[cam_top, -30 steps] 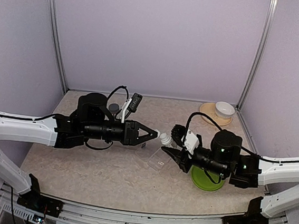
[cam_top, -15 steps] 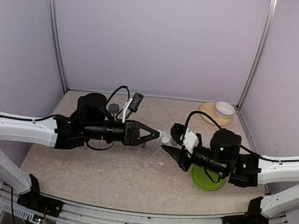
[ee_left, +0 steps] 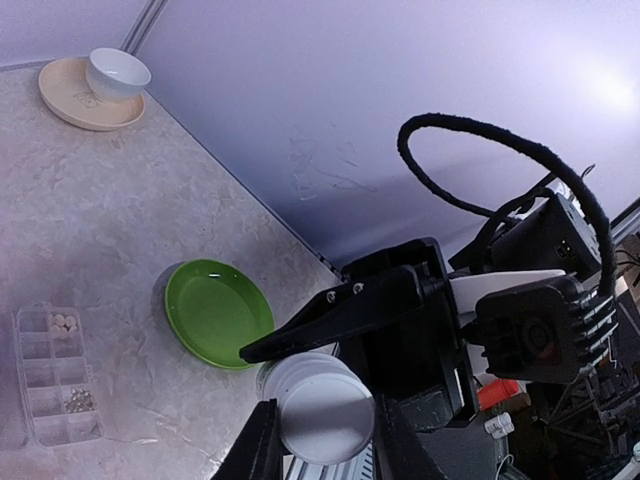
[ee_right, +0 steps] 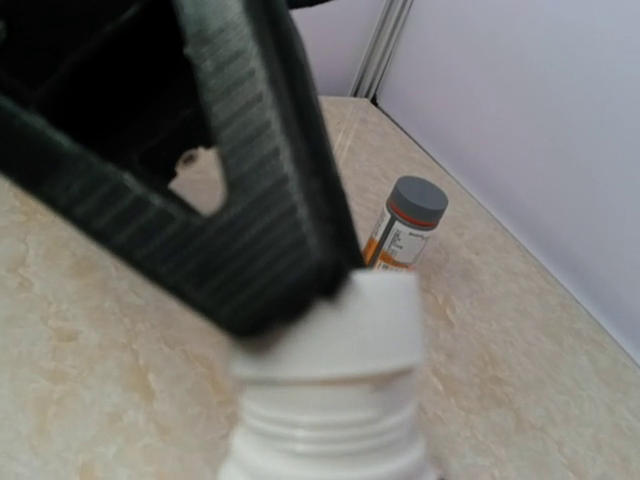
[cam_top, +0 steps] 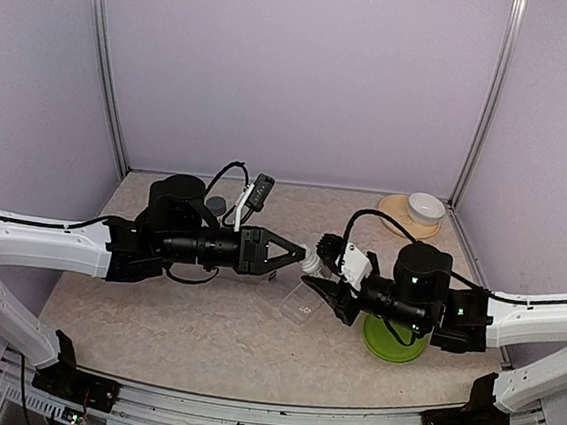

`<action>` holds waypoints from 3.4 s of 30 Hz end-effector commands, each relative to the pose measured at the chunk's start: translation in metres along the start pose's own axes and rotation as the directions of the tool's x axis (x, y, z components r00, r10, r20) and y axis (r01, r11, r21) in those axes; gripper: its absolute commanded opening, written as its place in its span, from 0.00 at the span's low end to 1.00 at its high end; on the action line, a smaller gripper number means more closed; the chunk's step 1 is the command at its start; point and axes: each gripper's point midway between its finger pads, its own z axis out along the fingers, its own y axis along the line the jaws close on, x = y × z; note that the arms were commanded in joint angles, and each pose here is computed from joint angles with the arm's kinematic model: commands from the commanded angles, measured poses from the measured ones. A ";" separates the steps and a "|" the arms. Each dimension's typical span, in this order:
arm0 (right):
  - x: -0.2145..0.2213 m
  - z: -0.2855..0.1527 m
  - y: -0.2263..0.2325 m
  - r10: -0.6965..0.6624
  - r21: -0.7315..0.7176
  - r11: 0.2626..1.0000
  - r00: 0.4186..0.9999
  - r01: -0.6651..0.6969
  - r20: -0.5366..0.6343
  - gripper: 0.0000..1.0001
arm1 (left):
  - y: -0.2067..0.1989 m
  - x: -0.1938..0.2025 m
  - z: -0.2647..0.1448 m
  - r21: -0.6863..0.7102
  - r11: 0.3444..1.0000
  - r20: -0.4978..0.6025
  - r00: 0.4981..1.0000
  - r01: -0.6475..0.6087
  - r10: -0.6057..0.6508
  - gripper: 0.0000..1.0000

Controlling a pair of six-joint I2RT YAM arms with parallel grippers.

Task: Sort the pills into containers
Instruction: Close the lid of the pill bottle, then screw the lid of the pill bottle onto the pill bottle.

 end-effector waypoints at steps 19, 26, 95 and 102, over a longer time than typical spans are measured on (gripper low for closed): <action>-0.006 0.006 -0.004 -0.060 0.084 0.994 0.997 0.064 -0.055 0.20 | 0.023 0.009 0.015 -0.099 0.990 -0.028 0.994 0.100 -0.103 0.21; -0.003 0.010 -0.012 -0.083 0.183 0.978 0.991 0.102 -0.105 0.19 | 0.034 0.020 0.020 -0.136 0.980 -0.055 0.986 0.148 -0.157 0.21; -0.041 0.001 0.005 0.307 -0.074 0.949 0.951 -0.307 -0.013 0.16 | -0.032 -0.012 -0.015 0.003 0.992 0.125 0.985 -0.122 0.121 0.99; -0.036 0.002 0.004 0.326 -0.081 0.942 0.945 -0.326 -0.016 0.16 | -0.052 -0.013 -0.021 0.105 0.985 0.154 0.981 -0.138 0.121 0.99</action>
